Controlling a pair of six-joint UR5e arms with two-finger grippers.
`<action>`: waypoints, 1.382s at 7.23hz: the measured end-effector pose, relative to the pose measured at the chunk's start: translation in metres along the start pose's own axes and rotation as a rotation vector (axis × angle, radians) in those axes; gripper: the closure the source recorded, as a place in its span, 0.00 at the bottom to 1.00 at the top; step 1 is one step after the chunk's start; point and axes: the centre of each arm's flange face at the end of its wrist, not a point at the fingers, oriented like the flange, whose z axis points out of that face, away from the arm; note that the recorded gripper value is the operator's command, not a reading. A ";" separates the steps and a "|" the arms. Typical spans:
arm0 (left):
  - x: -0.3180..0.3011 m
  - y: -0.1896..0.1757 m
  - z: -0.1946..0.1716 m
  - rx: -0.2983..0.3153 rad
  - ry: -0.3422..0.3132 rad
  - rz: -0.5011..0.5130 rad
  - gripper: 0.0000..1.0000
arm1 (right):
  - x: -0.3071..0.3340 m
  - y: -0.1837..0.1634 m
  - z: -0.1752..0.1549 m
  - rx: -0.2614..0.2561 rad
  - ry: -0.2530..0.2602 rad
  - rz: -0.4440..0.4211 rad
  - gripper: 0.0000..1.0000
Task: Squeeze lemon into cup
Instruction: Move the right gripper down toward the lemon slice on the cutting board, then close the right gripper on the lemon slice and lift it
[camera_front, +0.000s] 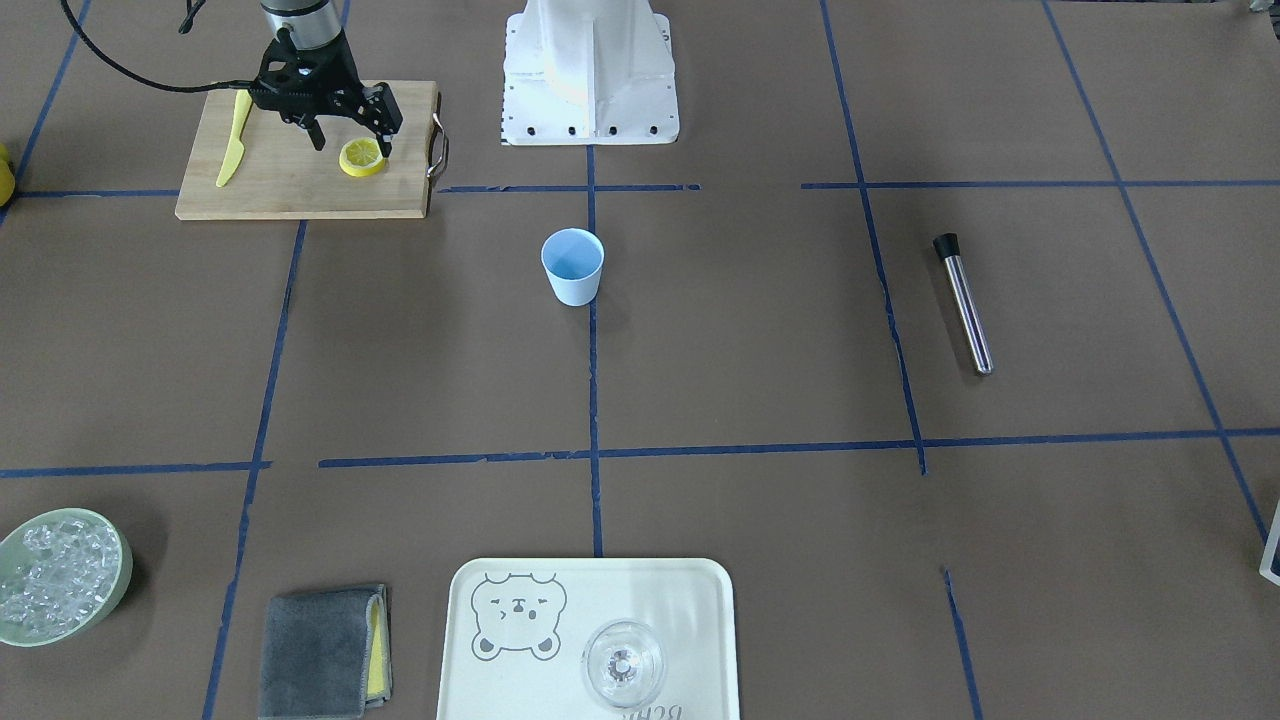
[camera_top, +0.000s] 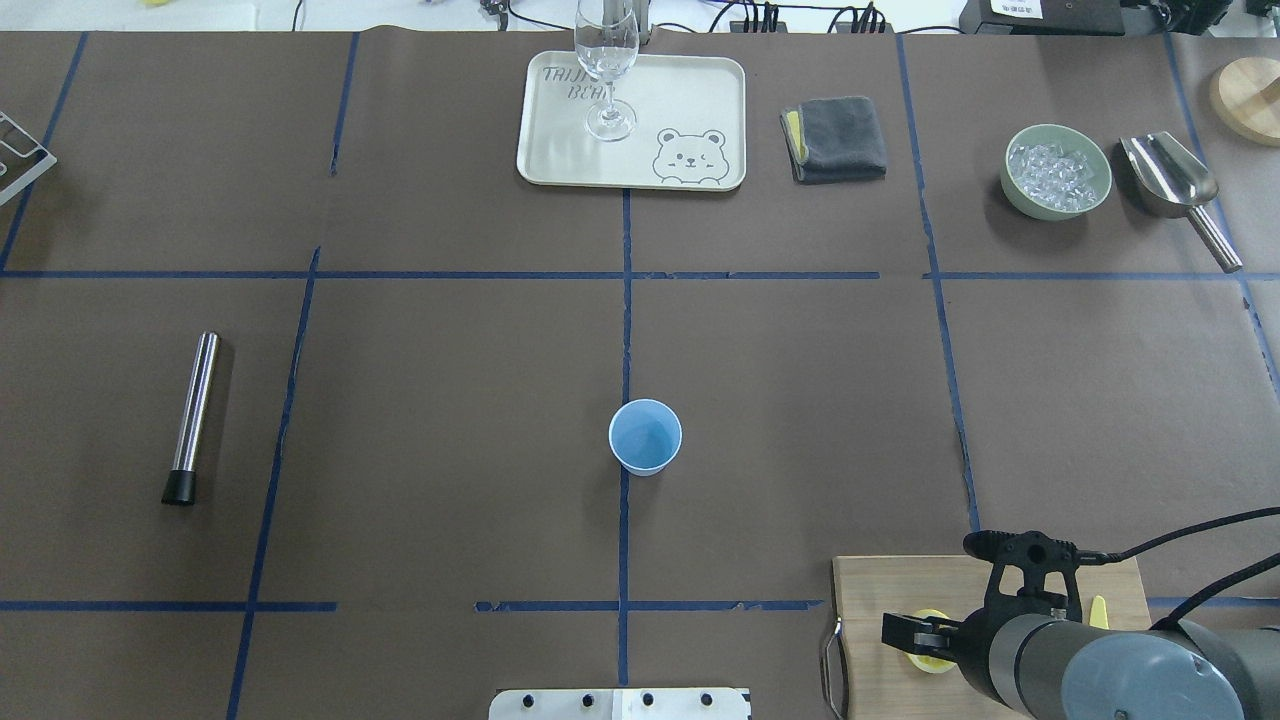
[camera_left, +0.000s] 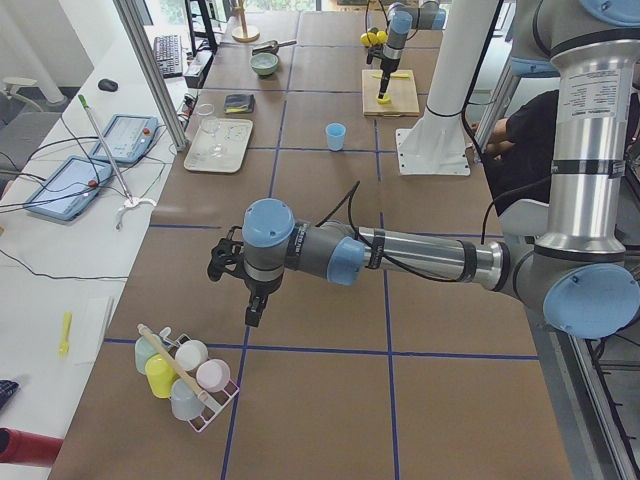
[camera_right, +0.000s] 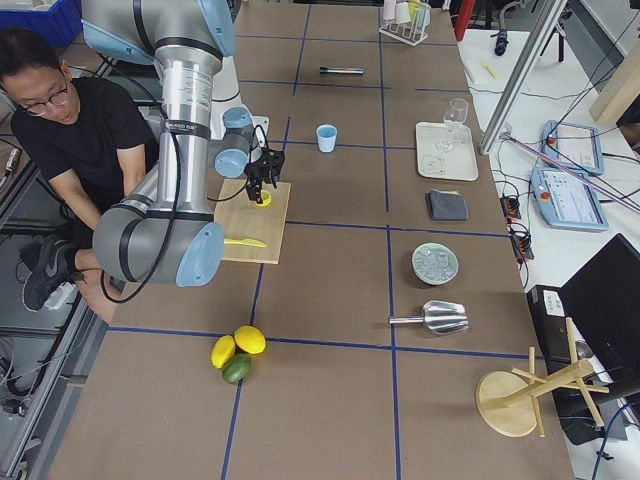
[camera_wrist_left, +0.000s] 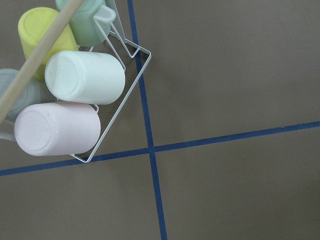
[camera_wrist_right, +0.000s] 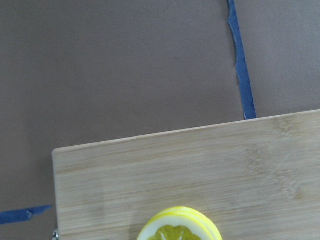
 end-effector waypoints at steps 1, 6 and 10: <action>0.000 0.000 0.000 0.000 0.000 0.001 0.00 | 0.000 0.004 0.003 -0.004 0.005 -0.006 0.00; 0.002 -0.001 -0.002 0.004 0.001 0.004 0.00 | -0.012 0.012 0.020 -0.010 0.006 -0.013 0.00; 0.002 -0.001 -0.002 0.004 0.001 0.005 0.00 | -0.005 0.009 0.022 -0.005 0.019 -0.007 0.31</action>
